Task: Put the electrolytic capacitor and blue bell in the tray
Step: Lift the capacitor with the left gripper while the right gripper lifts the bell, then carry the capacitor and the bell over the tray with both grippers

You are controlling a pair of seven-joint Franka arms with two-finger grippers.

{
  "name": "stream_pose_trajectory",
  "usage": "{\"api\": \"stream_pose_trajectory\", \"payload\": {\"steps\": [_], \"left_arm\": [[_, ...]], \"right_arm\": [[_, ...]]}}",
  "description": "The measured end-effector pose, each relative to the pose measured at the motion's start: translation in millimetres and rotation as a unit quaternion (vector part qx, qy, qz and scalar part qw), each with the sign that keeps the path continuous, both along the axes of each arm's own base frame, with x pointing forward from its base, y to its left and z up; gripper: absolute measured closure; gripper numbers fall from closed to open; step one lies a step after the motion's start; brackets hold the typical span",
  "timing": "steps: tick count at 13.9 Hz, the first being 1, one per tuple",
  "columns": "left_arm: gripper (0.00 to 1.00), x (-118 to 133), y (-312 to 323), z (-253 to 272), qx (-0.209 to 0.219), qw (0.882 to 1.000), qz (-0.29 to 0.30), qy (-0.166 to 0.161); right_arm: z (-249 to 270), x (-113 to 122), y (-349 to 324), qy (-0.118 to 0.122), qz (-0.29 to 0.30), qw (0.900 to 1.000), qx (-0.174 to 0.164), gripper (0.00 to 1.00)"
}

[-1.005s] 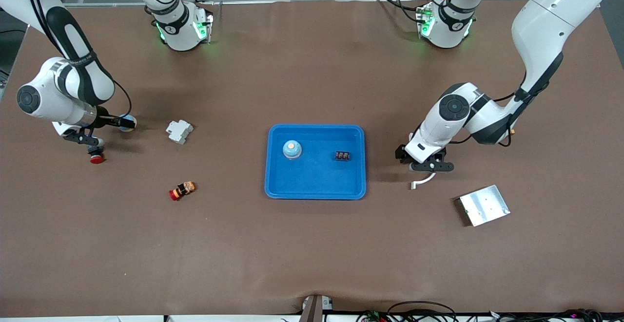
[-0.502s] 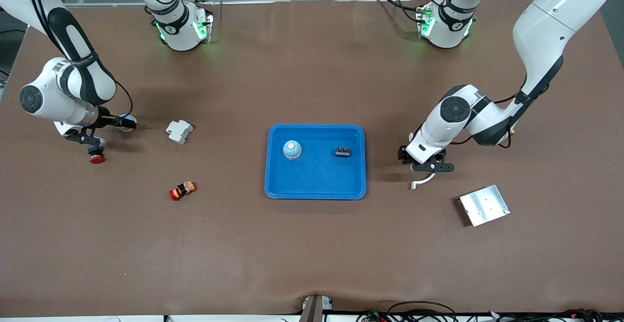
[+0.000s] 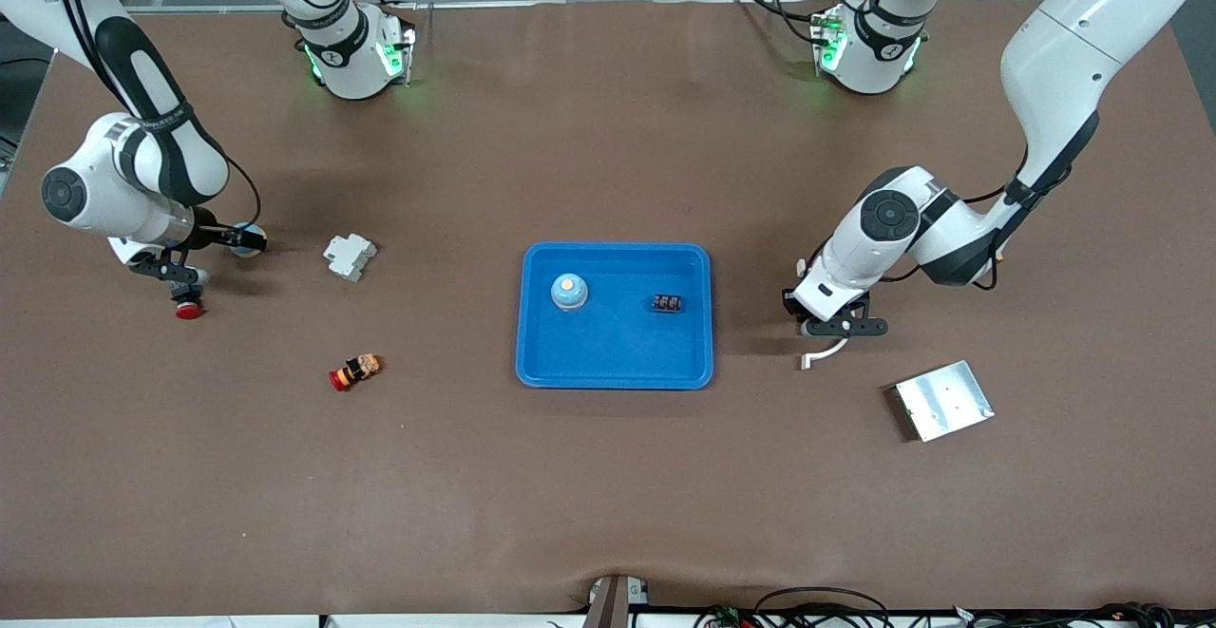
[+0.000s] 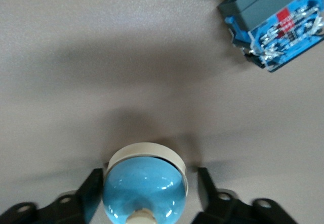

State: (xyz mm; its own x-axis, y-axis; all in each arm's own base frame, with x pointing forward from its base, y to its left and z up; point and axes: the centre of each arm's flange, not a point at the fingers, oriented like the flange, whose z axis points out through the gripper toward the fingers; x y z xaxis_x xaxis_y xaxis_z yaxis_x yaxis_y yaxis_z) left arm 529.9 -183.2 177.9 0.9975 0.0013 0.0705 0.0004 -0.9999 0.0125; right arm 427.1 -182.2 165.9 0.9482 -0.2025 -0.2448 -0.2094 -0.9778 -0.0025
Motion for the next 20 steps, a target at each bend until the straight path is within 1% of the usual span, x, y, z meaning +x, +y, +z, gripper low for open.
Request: {"api": "stream_pose_trajectory", "payload": {"steps": [1,3,4,6,8,10,11,13,14,16,17,18,20], "left_arm": [[0.7,0.3,0.2,0.1,-0.001,1.0,0.015,0.0],[0.7,1.7,0.6,1.2,-0.005,0.998,0.068,-0.001],[0.7,3.9,0.6,3.7,-0.009,0.994,0.109,-0.002],[0.7,11.4,-7.0,17.7,-0.022,0.981,0.195,-0.006],[0.7,19.5,-24.2,43.3,-0.024,0.965,0.26,-0.001],[0.7,25.5,-41.8,72.2,-0.018,0.949,0.314,0.017],[0.7,28.7,-49.1,85.9,-0.022,0.939,0.343,0.025],[0.7,33.6,-62.0,105.3,-0.041,0.916,0.397,0.032],[0.7,34.5,-69.5,111.6,-0.048,0.905,0.42,0.032],[0.7,32.2,-88.7,119.9,-0.058,0.887,0.457,0.031],[0.7,29.8,-100.5,123.8,-0.063,0.879,0.472,0.03],[0.7,27.1,-112.4,127.2,-0.067,0.871,0.487,0.031],[0.7,23.9,-134.6,134.1,-0.07,0.854,0.515,0.033]], "right_arm": [[1.3,0.6,-0.1,0.0,0.0,1.0,0.0,0.33],[0.9,0.3,0.0,0.0,0.001,1.0,0.0,0.35],[0.8,-0.2,0.3,0.003,0.005,1.0,0.002,0.35],[2.1,-1.3,1.1,0.023,0.013,1.0,0.013,0.35],[13.4,7.4,-0.4,0.039,0.016,0.999,0.02,0.35],[37.5,28.9,0.1,0.053,0.013,0.998,0.033,0.35],[53.5,43.6,1.8,0.055,0.012,0.998,0.041,0.35],[84.2,75.0,16.7,0.045,0.022,0.998,0.048,0.35],[99.2,92.3,33.0,0.038,0.028,0.998,0.046,0.35],[122.9,122.5,81.5,0.023,0.035,0.999,0.03,0.35],[131.7,133.9,114.2,0.018,0.041,0.999,0.024,0.35],[139.1,142.3,150.3,0.014,0.04,0.999,0.022,0.35],[153.9,151.7,220.3,0.007,0.028,0.999,0.026,0.35]]}}
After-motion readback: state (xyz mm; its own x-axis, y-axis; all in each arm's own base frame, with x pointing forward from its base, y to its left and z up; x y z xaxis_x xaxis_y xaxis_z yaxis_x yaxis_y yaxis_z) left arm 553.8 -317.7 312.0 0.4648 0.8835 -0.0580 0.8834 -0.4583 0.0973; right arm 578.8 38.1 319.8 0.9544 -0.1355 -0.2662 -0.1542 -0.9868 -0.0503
